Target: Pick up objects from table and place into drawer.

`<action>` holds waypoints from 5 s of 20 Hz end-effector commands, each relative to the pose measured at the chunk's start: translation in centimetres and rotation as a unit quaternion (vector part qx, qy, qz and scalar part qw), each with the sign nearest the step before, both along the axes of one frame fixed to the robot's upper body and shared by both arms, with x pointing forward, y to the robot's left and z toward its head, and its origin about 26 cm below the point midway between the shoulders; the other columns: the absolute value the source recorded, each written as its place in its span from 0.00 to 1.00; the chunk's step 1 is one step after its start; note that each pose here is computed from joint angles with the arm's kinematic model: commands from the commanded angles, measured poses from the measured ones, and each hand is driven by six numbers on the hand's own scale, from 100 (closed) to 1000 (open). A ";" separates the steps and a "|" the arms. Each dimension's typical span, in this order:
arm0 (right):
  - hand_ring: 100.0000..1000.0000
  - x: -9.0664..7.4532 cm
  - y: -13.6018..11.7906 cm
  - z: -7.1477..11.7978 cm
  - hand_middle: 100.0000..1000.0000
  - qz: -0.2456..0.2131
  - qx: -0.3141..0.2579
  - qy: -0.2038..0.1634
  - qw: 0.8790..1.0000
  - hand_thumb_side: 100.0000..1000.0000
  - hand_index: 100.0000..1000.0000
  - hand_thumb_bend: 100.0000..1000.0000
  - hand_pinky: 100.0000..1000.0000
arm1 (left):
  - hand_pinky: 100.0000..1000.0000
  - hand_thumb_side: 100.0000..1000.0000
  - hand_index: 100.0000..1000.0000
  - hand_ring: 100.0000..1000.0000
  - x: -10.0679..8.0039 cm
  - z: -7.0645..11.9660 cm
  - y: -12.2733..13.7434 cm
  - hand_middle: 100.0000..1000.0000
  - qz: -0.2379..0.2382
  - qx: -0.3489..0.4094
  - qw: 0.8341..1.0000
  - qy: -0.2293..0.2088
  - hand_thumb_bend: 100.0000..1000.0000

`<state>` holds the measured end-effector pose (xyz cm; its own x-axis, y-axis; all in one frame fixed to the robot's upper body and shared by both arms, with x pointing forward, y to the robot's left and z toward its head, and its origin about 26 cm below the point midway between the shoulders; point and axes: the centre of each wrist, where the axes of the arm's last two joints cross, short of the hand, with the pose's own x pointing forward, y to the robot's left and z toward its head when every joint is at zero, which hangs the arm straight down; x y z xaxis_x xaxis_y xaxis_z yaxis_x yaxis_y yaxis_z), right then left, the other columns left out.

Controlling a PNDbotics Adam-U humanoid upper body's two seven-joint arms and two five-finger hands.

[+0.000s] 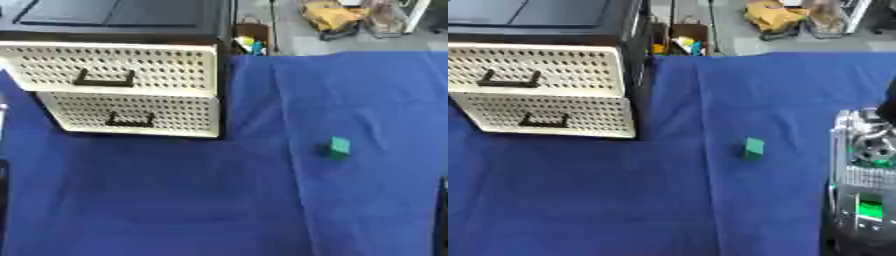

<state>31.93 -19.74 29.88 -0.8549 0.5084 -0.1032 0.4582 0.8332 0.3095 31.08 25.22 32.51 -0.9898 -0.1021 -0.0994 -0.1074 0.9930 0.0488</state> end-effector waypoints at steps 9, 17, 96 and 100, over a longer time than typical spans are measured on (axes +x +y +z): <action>0.71 -0.4 -0.5 0.4 0.55 -0.009 0.004 -0.010 1.000 1.00 0.75 0.00 0.66 | 0.00 0.88 0.80 0.21 -1.2 0.4 3.6 0.38 0.139 0.109 0.983 0.055 0.00; 0.70 -0.4 -0.3 0.4 0.55 -0.010 0.004 -0.008 1.000 1.00 0.75 0.00 0.66 | 0.00 0.87 0.74 0.03 -1.7 0.2 4.9 0.22 0.256 0.257 0.924 0.121 0.00; 0.70 -0.4 -0.3 0.3 0.53 -0.004 0.011 -0.002 1.000 1.00 0.69 0.00 0.66 | 0.00 0.46 0.90 0.00 -1.8 0.2 2.3 0.00 0.561 0.588 0.461 0.357 0.00; 0.70 -0.4 -0.4 0.4 0.53 -0.004 0.012 -0.002 1.000 1.00 0.69 0.00 0.65 | 0.00 0.46 0.90 0.00 -1.8 0.1 2.2 0.00 0.567 0.585 0.455 0.360 0.00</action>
